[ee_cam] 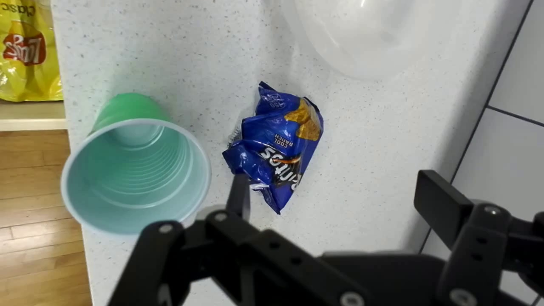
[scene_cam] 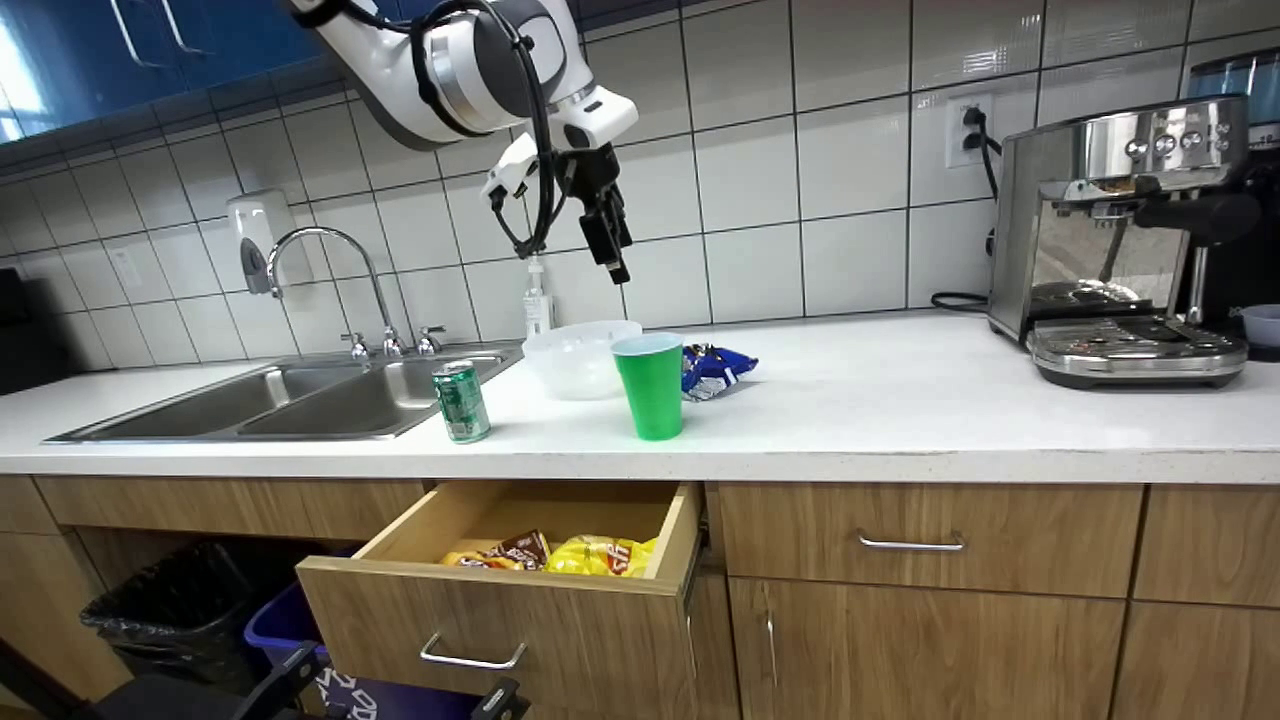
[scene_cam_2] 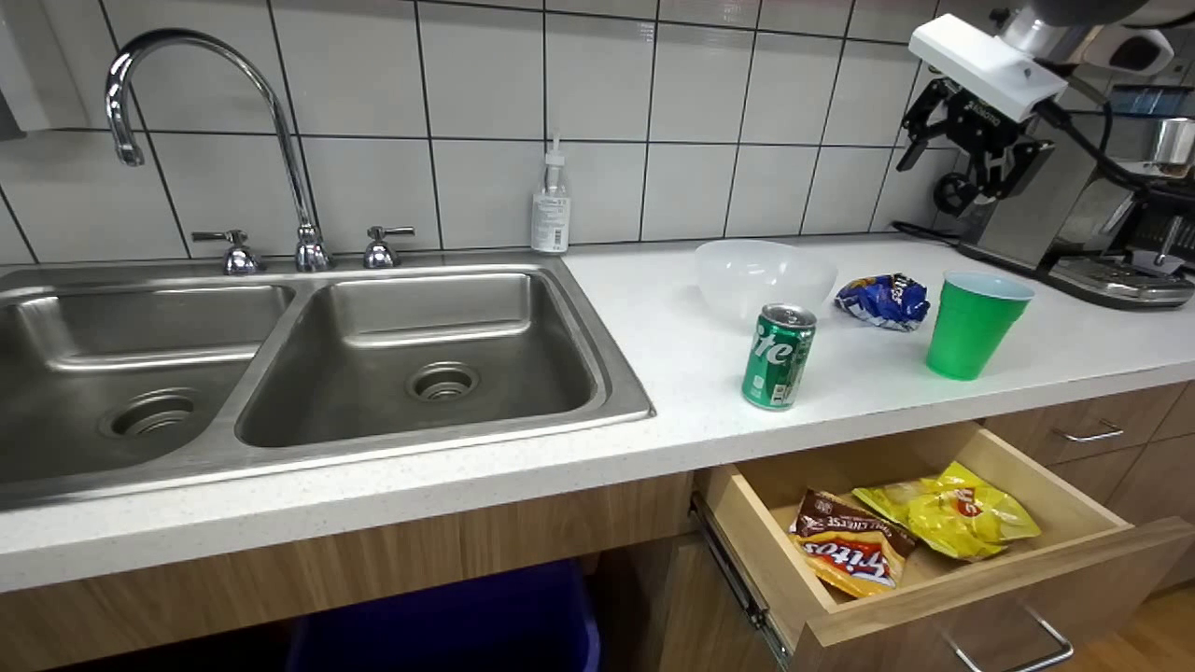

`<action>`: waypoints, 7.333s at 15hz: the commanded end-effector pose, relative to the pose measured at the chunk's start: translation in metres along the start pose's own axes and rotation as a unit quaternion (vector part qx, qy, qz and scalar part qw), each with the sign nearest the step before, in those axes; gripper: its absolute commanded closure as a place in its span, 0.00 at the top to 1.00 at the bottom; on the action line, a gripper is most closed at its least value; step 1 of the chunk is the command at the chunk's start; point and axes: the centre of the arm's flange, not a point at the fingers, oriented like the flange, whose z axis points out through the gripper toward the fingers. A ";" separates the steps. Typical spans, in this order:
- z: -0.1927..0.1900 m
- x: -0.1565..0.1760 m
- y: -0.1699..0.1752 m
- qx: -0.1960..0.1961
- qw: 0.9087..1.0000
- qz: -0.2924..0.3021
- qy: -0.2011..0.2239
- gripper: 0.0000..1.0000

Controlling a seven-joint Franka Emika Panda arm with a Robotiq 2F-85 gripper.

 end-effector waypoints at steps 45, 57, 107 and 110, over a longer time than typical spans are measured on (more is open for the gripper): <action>0.156 0.066 -0.035 -0.140 0.954 0.256 0.064 1.00; 0.164 0.067 -0.040 -0.141 0.954 0.256 0.065 1.00; 0.063 0.087 -0.065 -0.061 0.968 0.238 0.056 0.00; 0.041 0.087 -0.061 -0.051 0.972 0.223 0.057 0.00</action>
